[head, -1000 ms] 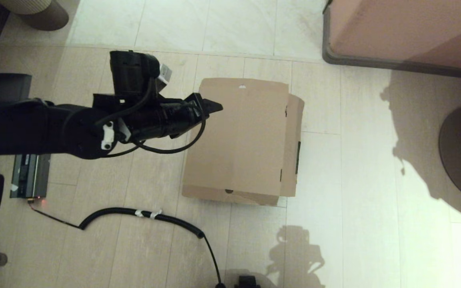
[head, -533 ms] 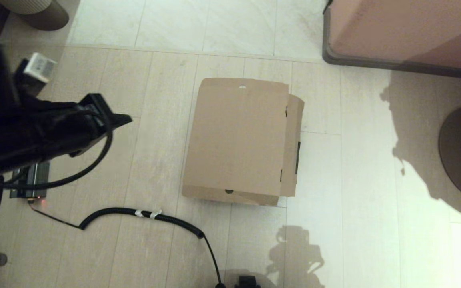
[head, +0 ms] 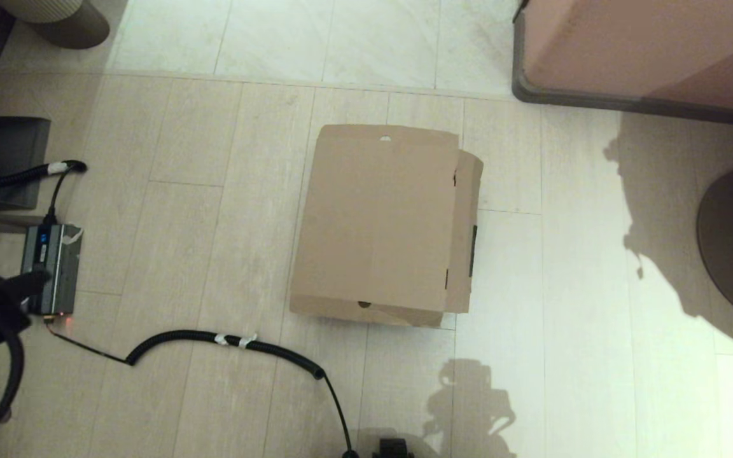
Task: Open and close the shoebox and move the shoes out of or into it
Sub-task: Open the shoe box
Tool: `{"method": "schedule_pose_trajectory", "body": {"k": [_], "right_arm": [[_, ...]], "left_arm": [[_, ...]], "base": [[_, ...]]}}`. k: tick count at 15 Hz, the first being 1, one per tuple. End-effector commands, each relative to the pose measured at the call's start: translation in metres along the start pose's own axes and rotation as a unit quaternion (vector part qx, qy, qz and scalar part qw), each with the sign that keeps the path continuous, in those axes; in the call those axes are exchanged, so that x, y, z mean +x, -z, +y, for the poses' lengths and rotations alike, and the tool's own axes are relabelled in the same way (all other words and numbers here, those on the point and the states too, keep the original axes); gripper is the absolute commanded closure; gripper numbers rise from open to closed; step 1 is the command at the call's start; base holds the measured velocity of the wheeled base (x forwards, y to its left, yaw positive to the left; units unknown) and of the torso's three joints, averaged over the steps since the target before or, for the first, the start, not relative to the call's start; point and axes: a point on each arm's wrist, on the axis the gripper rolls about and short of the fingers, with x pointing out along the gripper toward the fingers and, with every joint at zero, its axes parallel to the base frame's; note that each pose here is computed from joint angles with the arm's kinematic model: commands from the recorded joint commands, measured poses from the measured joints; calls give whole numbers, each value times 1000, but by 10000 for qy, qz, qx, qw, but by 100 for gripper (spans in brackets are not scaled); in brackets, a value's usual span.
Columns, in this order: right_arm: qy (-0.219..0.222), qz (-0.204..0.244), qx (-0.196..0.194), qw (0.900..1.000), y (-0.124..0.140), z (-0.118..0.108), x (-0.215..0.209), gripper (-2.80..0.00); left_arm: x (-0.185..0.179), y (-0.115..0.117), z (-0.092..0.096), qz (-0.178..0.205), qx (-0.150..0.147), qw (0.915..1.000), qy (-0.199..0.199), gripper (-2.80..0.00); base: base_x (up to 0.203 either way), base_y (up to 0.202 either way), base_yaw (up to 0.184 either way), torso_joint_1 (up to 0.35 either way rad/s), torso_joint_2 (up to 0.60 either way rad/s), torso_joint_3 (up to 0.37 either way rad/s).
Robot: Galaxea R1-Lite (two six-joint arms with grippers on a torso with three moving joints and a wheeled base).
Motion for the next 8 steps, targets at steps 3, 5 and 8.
{"method": "schedule_pose_trajectory", "body": {"k": [3, 5, 8], "right_arm": [[10, 71, -1, 10000, 4, 0, 1, 0], [10, 71, -1, 10000, 4, 0, 1, 0], [10, 71, -1, 10000, 4, 0, 1, 0]], "left_arm": [[-58, 19, 26, -787, 892, 9918, -468, 0], [-86, 42, 35, -1038, 1088, 9883, -274, 0], [-103, 105, 51, -381, 1460, 9878, 389, 0]], "base": [[0, 0, 0, 0, 0, 0], [0, 0, 0, 0, 0, 0], [0, 0, 0, 0, 0, 0]]}}
